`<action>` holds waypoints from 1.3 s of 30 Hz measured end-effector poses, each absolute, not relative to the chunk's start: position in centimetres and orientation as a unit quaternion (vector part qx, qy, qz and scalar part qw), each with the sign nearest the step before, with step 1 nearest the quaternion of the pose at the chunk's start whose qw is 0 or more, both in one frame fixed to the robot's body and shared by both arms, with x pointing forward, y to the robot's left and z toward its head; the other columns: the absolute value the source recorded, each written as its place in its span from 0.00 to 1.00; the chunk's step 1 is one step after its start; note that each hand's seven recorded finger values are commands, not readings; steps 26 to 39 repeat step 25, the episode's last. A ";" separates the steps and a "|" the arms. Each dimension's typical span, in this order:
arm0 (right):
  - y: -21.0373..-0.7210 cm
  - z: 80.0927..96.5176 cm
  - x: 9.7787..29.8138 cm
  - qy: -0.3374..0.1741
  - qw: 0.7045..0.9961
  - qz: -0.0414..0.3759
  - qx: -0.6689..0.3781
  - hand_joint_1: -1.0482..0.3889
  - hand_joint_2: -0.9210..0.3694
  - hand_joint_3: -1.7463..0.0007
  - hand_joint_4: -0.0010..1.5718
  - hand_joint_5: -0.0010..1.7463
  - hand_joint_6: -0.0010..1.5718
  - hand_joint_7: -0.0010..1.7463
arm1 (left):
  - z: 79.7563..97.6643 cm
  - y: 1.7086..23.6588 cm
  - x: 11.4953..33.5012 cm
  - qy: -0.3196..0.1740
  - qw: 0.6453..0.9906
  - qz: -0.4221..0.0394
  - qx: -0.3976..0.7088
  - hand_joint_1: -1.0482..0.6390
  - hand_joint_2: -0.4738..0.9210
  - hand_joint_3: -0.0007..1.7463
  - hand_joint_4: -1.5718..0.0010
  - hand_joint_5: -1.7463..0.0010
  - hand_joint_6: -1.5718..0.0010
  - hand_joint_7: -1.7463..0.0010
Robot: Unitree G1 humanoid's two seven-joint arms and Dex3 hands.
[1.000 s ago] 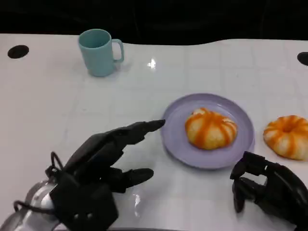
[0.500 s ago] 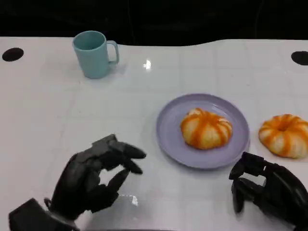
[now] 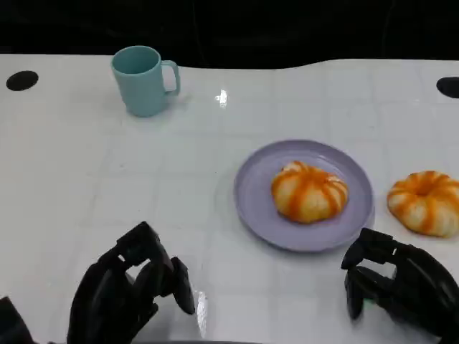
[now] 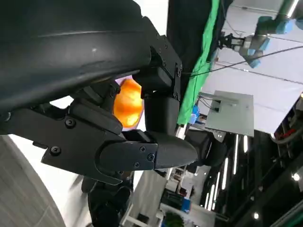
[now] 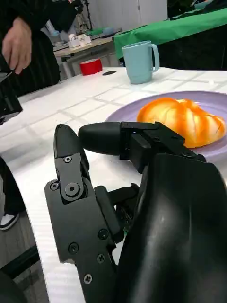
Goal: Grasp the bread from the table and place it into the plate.
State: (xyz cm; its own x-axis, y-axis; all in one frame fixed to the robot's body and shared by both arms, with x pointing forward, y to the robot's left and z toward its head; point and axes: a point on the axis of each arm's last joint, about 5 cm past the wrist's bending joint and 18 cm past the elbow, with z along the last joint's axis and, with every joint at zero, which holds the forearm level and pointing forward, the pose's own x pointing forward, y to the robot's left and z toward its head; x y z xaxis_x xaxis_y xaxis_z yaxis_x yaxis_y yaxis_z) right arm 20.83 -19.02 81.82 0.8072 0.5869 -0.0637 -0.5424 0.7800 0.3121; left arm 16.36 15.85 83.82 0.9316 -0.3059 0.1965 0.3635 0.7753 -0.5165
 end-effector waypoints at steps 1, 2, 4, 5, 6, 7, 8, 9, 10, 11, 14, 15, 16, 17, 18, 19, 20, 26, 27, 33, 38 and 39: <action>-19.0 81.8 20.8 0.079 0.940 0.300 0.141 0.34 0.00 0.89 0.45 1.00 0.44 0.83 | 83.7 15.8 16.3 -0.048 0.939 -0.179 -0.289 0.15 1.00 0.19 0.42 0.00 0.59 0.00; -19.0 81.8 20.8 0.079 0.940 0.300 0.141 0.34 0.00 0.89 0.45 1.00 0.44 0.83 | 83.6 15.8 16.2 -0.046 0.938 -0.180 -0.293 0.15 1.00 0.19 0.42 0.00 0.59 0.00; -19.0 81.8 20.7 0.079 0.940 0.300 0.141 0.34 0.00 0.89 0.45 1.00 0.44 0.83 | 83.5 15.9 16.1 -0.046 0.935 -0.185 -0.298 0.15 1.00 0.19 0.42 0.00 0.59 0.00; -19.1 81.8 20.7 0.079 0.940 0.300 0.141 0.34 0.00 0.89 0.45 1.00 0.44 0.83 | 83.5 15.9 16.1 -0.047 0.935 -0.186 -0.299 0.15 1.00 0.18 0.42 0.00 0.59 0.00; -19.1 81.8 20.6 0.079 0.940 0.300 0.140 0.34 0.00 0.89 0.45 1.00 0.45 0.83 | 83.5 16.0 16.1 -0.047 0.934 -0.187 -0.301 0.15 1.00 0.18 0.42 0.00 0.59 0.00; -19.1 81.8 20.6 0.079 0.940 0.300 0.140 0.34 0.00 0.90 0.45 1.00 0.45 0.83 | 83.4 16.0 16.1 -0.046 0.933 -0.188 -0.302 0.15 1.00 0.17 0.42 0.00 0.58 0.00; -19.1 81.8 20.6 0.080 0.940 0.299 0.141 0.34 0.00 0.90 0.45 1.00 0.45 0.83 | 83.3 16.0 16.1 -0.045 0.933 -0.189 -0.304 0.15 1.00 0.17 0.42 0.00 0.58 0.00; -19.1 81.8 20.6 0.081 0.940 0.299 0.142 0.34 0.00 0.90 0.45 1.00 0.45 0.83 | 83.3 15.9 16.1 -0.043 0.932 -0.190 -0.307 0.15 1.00 0.17 0.42 0.00 0.58 0.00; -19.1 81.8 20.6 0.082 0.940 0.299 0.143 0.34 0.00 0.89 0.45 1.00 0.44 0.84 | 83.2 15.9 16.1 -0.043 0.931 -0.191 -0.309 0.15 1.00 0.17 0.42 0.00 0.58 0.01; -19.1 81.8 20.6 0.082 0.940 0.299 0.143 0.34 0.00 0.88 0.45 1.00 0.44 0.84 | 83.2 15.9 16.2 -0.042 0.930 -0.192 -0.310 0.15 1.00 0.17 0.43 0.00 0.59 0.01; -19.2 81.8 20.6 0.078 0.941 0.298 0.137 0.33 0.00 0.88 0.45 1.00 0.43 0.85 | 83.0 15.8 16.4 -0.040 0.930 -0.194 -0.311 0.15 1.00 0.18 0.43 0.00 0.59 0.01; -19.3 81.7 20.6 0.077 0.942 0.298 0.136 0.33 0.00 0.87 0.45 1.00 0.43 0.85 | 83.0 15.8 16.5 -0.041 0.929 -0.193 -0.312 0.15 1.00 0.18 0.43 0.00 0.59 0.01; -19.3 81.7 20.5 0.077 0.942 0.297 0.135 0.33 0.00 0.87 0.45 1.00 0.43 0.85 | 83.0 15.7 16.6 -0.041 0.929 -0.194 -0.311 0.15 1.00 0.17 0.43 0.00 0.59 0.02; -19.4 81.7 20.5 0.075 0.942 0.298 0.134 0.33 0.00 0.87 0.45 1.00 0.43 0.85 | 82.9 15.7 16.6 -0.041 0.929 -0.195 -0.311 0.16 1.00 0.17 0.43 0.00 0.59 0.02; -19.4 81.7 20.5 0.074 0.942 0.299 0.133 0.33 0.00 0.87 0.45 1.00 0.42 0.85 | 82.9 15.7 16.6 -0.040 0.929 -0.194 -0.312 0.16 1.00 0.16 0.43 0.00 0.59 0.02; -19.5 81.6 20.5 0.074 0.942 0.300 0.132 0.33 0.00 0.87 0.45 1.00 0.42 0.86 | 82.9 15.7 16.6 -0.040 0.929 -0.192 -0.313 0.16 1.00 0.16 0.44 0.00 0.59 0.02; -19.5 81.6 20.5 0.073 0.942 0.301 0.132 0.33 0.00 0.87 0.45 1.00 0.42 0.86 | 82.8 15.7 16.6 -0.039 0.929 -0.192 -0.314 0.16 1.00 0.17 0.44 0.00 0.58 0.02; -19.6 81.5 20.6 0.068 0.940 0.306 0.135 0.33 0.00 0.88 0.45 1.00 0.42 0.85 | 82.7 15.6 16.6 -0.037 0.928 -0.205 -0.308 0.15 1.00 0.17 0.44 0.00 0.59 0.00; -19.6 81.5 20.6 0.068 0.940 0.306 0.135 0.33 0.00 0.88 0.45 1.00 0.42 0.85 | 82.7 15.6 16.6 -0.037 0.928 -0.205 -0.308 0.15 1.00 0.17 0.44 0.00 0.59 0.00; -19.6 81.5 20.6 0.068 0.940 0.306 0.135 0.33 0.00 0.88 0.45 1.00 0.42 0.85 | 82.7 15.6 16.6 -0.037 0.928 -0.205 -0.308 0.15 1.00 0.17 0.44 0.00 0.59 0.00; -19.6 81.5 20.6 0.068 0.940 0.306 0.135 0.33 0.00 0.88 0.45 1.00 0.42 0.85 | 82.7 15.6 16.6 -0.037 0.928 -0.205 -0.308 0.15 1.00 0.17 0.44 0.00 0.59 0.00; -19.6 81.5 20.6 0.068 0.940 0.306 0.135 0.33 0.00 0.88 0.45 1.00 0.42 0.85 | 82.7 15.6 16.6 -0.037 0.928 -0.205 -0.308 0.15 1.00 0.17 0.44 0.00 0.59 0.00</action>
